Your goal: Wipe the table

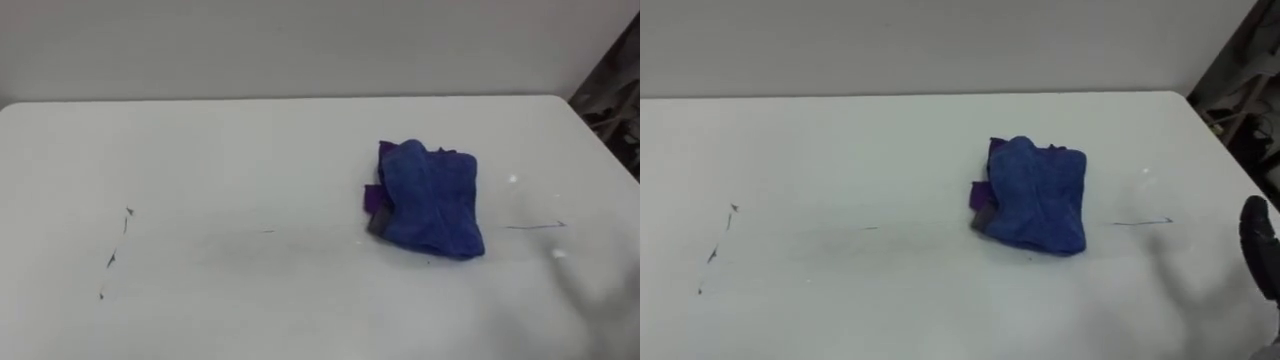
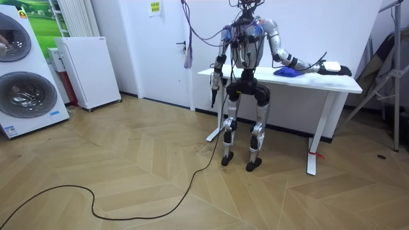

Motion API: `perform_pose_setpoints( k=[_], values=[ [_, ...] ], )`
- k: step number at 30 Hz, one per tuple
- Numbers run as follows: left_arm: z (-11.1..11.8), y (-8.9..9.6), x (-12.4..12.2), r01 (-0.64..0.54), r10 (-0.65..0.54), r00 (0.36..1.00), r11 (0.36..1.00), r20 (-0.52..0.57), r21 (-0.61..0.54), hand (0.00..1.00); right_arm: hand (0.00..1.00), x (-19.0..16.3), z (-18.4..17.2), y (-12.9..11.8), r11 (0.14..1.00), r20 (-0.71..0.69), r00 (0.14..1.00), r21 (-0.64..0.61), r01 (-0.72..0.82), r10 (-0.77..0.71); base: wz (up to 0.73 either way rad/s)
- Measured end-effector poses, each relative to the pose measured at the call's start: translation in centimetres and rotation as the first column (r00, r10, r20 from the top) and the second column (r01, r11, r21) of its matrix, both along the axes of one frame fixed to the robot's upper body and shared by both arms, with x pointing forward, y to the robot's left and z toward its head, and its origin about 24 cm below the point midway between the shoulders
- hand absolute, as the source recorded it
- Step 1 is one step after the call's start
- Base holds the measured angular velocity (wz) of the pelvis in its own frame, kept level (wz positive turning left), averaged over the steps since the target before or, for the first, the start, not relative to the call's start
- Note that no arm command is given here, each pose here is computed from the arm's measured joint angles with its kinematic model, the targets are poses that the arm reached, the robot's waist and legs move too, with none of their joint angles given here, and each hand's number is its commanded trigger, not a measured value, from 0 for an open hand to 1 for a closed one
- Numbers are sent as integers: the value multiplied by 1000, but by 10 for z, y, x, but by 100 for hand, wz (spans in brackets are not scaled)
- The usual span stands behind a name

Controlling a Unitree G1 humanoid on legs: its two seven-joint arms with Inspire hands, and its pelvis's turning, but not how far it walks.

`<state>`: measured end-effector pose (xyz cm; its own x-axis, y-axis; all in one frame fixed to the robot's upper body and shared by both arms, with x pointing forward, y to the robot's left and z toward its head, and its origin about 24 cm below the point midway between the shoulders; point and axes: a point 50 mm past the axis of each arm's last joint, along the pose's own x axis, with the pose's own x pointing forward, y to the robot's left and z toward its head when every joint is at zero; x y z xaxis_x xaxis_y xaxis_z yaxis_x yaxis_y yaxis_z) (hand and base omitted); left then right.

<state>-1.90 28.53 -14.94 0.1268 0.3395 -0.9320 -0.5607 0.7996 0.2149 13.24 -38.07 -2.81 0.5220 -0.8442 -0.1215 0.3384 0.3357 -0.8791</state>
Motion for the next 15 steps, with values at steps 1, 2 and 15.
perform_pose_setpoints(
  k=[1, 2, 15],
  values=[
    [0, 1, -2, -6, 6, 1000, 1000, -2, 1, 0, 0, -7, -2, -2, 1000, -2, 1000, 12, 21, -21, -8],
    [1, 1, -5, -11, 11, 1000, 1000, -6, 1, 0, 0, -14, -3, -5, 999, -7, 999, 15, 43, -43, -9],
    [1, 1, -20, -45, 45, 998, 999, -37, -2, 0, 0, -131, -72, 5, 824, -325, 863, 299, 482, -387, -3]
  ],
)
